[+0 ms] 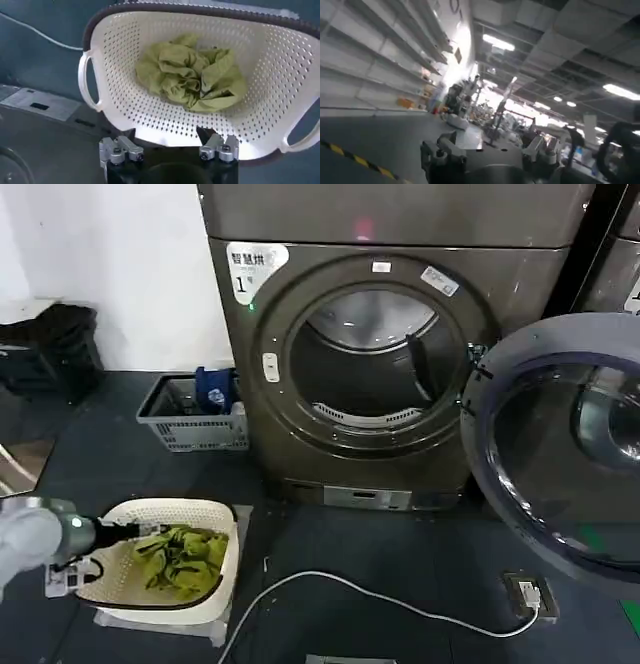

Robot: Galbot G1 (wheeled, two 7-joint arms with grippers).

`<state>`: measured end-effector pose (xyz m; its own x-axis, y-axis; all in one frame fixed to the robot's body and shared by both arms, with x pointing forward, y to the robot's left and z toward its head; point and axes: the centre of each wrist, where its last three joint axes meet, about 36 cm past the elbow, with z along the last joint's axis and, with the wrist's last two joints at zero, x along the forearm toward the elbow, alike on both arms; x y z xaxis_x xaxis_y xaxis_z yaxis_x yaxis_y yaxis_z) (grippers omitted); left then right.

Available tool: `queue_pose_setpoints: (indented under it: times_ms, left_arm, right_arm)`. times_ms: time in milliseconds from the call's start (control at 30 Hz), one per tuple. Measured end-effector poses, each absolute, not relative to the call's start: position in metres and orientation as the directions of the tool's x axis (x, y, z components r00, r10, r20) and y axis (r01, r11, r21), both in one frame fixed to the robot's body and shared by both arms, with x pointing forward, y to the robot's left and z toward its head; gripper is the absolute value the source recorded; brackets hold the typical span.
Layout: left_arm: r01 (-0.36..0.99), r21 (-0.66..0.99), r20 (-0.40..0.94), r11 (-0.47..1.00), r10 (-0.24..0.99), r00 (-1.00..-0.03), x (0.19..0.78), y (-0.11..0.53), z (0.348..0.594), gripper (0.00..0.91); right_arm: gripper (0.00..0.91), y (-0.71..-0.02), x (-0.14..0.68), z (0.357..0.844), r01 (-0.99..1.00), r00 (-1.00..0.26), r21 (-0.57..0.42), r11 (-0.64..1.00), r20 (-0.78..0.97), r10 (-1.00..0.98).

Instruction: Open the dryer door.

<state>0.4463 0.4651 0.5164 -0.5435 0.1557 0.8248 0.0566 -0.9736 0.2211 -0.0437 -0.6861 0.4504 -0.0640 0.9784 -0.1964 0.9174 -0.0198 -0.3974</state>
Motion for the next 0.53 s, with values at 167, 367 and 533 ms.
queue_pose_setpoints:
  times_ms: [167,367,533]
  left_arm:
    - [0.045,0.184,0.825,-0.982,0.129,-0.55,0.448,0.462,0.514,0.907]
    - [0.044,0.176,0.83,-0.983,0.124,-0.543,0.448,0.46,0.51,0.907]
    - [0.05,0.175,0.832,-0.983,0.121,-0.541,0.449,0.462,0.509,0.907]
  right_arm:
    - [0.907,-0.686,-0.06,0.451,0.91,-0.043,-0.413,-0.041,-0.194,0.98]
    - [0.907,-0.682,-0.065,0.445,0.906,-0.032,-0.42,-0.047,-0.179,0.983]
    - [0.907,-0.682,-0.069,0.444,0.903,-0.021,-0.426,-0.058,-0.178,0.984]
